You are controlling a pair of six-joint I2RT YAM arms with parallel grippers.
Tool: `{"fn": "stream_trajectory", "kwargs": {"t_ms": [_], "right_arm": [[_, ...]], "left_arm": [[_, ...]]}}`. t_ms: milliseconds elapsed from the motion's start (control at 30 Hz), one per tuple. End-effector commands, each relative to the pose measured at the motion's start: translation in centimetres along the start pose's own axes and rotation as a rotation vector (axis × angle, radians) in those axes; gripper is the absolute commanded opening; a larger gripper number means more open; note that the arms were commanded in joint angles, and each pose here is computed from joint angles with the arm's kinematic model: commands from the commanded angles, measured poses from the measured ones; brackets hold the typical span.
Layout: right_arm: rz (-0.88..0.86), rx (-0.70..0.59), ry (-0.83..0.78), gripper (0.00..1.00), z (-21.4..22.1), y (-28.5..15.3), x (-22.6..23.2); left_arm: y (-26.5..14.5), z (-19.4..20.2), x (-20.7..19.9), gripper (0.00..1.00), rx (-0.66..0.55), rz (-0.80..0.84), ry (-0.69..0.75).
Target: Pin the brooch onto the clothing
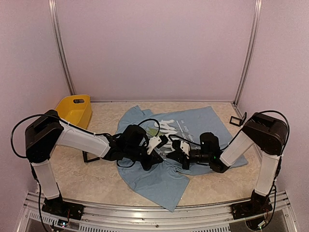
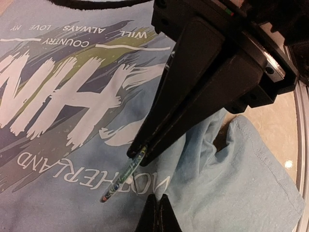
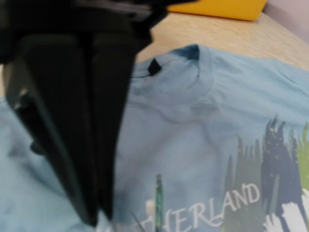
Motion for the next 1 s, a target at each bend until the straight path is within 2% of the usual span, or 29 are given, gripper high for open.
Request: {"fn": "stream_trajectory", "kwargs": {"t_ms": [0,200,700,767,967], "right_arm": [[-0.010,0.008,-0.059,0.00,0.3,-0.4,1.1],[-0.050,0.020,-0.078,0.00,0.3,-0.9,2.3],[-0.225,-0.081,0.019,0.00,-2.1,-1.1,4.6],[-0.239,-0.084,0.037,0.00,-2.1,-1.1,4.6],[-0.239,-0.065,0.094,0.00,-1.2,-0.7,4.0]], "left_arm": [[-1.1,-1.8,-0.4,0.00,-0.061,0.018,0.004],[-1.0,-2.0,-0.3,0.00,-0.066,0.020,0.003],[-1.3,-1.3,0.1,0.00,-0.046,-0.012,0.001],[-1.4,-1.2,0.0,0.04,-0.044,-0.010,0.002],[-2.0,-1.0,-0.4,0.30,-0.025,-0.002,0.002]]}}
Point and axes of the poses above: each gripper's point midway between its finger pads, its own y axis out along the fingers, its own x axis along the line the jaws close on, z = x × y, the point moved 1 cm from there along -y, back along the fingers, and after that the axes turned 1 degree about y, right-handed, at the moved point
